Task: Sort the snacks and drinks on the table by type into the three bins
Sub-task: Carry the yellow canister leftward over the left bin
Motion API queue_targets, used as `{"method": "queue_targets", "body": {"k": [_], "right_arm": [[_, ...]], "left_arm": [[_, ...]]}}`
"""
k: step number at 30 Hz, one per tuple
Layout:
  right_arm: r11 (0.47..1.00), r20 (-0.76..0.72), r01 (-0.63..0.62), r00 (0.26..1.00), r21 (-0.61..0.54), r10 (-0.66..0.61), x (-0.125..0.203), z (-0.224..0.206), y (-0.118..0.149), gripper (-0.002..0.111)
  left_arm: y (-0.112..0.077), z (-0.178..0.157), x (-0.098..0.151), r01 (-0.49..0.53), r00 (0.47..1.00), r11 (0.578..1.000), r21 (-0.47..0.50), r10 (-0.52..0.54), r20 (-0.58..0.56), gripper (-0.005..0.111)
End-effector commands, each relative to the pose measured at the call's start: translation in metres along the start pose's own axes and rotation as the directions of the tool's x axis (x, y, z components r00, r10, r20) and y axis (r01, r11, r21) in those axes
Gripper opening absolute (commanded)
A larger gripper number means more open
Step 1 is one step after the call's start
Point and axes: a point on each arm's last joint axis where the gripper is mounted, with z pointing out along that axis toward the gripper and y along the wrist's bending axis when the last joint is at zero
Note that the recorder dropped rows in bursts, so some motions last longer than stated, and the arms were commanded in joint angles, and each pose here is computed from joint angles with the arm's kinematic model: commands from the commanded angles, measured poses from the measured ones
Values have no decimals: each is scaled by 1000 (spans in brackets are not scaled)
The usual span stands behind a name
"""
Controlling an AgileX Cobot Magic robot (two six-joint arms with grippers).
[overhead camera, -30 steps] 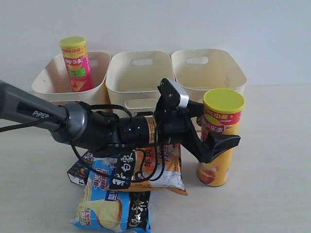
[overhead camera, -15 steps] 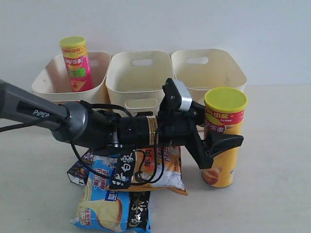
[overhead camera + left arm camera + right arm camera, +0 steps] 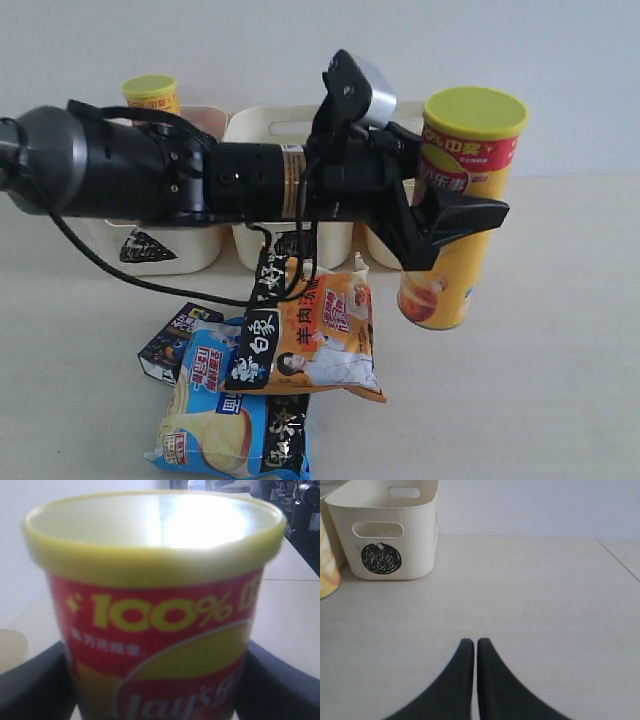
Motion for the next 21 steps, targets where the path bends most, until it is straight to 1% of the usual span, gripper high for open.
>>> {"method": "queue_targets", "body": {"k": [1, 5, 9, 15, 16, 17, 18, 19, 20, 21], "right_arm": [[1000, 8, -2, 1000, 2, 2, 1, 0, 0, 0], [1000, 8, -2, 1000, 2, 2, 1, 0, 0, 0], [1000, 8, -2, 1000, 2, 2, 1, 0, 0, 0], [1000, 8, -2, 1000, 2, 2, 1, 0, 0, 0], [1000, 8, -2, 1000, 2, 2, 1, 0, 0, 0], [1000, 8, -2, 1000, 2, 2, 1, 0, 0, 0], [1000, 8, -2, 1000, 2, 2, 1, 0, 0, 0], [1000, 8, -2, 1000, 2, 2, 1, 0, 0, 0], [1000, 8, -2, 1000, 2, 2, 1, 0, 0, 0], [1000, 8, -2, 1000, 2, 2, 1, 0, 0, 0]], "left_arm": [[0, -16, -33, -2, 1000, 997, -74, 0, -31, 4], [4, -33, -58, 4, 1000, 988, -156, -7, -16, 4], [15, -54, -75, 20, 1000, 975, -220, -17, 17, 4], [46, -92, -81, 52, 999, 932, -359, -44, 31, 4], [56, -106, -82, 63, 998, 915, -398, -52, 38, 4], [60, -111, -81, 64, 998, 908, -413, -53, 38, 4], [70, -123, -79, 67, 998, 890, -450, -56, 37, 4], [74, -128, -78, 69, 998, 883, -465, -59, 36, 4], [84, -140, -75, 72, 997, 861, -504, -65, 31, 4], [88, -147, -73, 74, 997, 849, -523, -68, 29, 4]]}}
